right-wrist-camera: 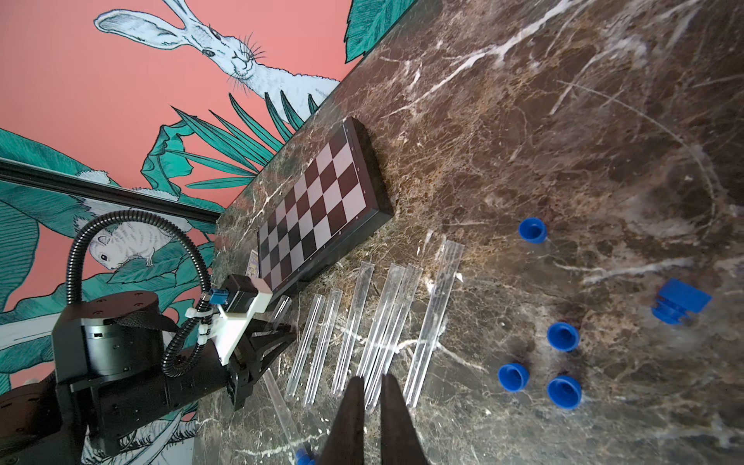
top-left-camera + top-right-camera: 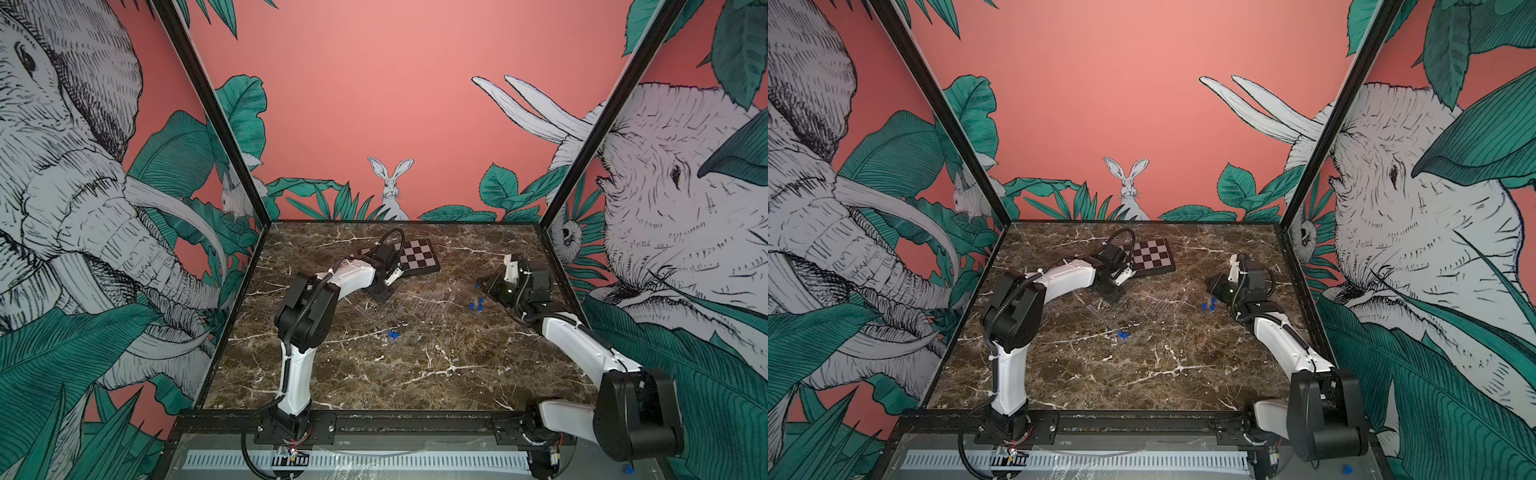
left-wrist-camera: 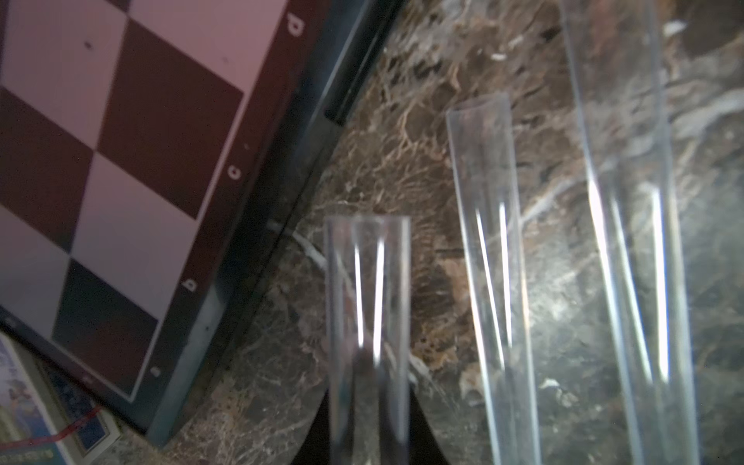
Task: Remove stoppers from test tubes
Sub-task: Place the test tube at the center of the board.
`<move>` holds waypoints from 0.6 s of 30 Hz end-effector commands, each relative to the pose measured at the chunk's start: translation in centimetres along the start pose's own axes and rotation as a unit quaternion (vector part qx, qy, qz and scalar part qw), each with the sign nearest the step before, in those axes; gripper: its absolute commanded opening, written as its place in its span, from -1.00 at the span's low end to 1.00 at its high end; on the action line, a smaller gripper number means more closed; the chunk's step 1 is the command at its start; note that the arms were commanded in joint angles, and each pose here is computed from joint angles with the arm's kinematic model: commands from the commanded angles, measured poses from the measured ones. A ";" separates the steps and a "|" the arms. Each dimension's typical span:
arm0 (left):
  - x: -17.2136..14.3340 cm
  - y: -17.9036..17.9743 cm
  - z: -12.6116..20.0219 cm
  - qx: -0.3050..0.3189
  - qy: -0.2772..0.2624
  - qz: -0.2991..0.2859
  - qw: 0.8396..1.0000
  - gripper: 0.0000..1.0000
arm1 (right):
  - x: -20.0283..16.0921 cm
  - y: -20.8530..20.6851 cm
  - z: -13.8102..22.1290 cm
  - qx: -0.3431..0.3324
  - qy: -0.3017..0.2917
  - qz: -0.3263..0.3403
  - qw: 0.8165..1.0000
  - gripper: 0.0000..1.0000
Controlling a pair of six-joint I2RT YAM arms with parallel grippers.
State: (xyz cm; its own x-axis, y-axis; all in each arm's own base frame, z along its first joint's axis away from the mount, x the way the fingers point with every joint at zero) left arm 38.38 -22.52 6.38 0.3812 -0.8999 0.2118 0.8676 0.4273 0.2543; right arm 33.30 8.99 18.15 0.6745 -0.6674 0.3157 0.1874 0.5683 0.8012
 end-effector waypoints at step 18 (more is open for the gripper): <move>0.1 0.6 1.1 -0.005 0.005 -0.016 1.000 0.02 | 0.3 0.7 0.5 0.011 -0.008 0.009 1.000 -0.78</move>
State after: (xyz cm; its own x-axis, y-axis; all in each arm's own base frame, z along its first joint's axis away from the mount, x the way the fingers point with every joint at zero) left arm 39.05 -22.60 6.68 0.3707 -0.9069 0.2001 0.8734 0.4137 0.2571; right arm 33.18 8.96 17.96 0.6769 -0.6679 0.3093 0.1976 0.5696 0.7978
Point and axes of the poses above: each gripper's point midway between its finger pads, its own z axis back along the fingers, its own y axis along the line the jaws close on, x = y × z, the point moved 4 cm from there along z, back along the fingers, and after that the axes turned 14 degrees about -z, right-handed, at the moved point
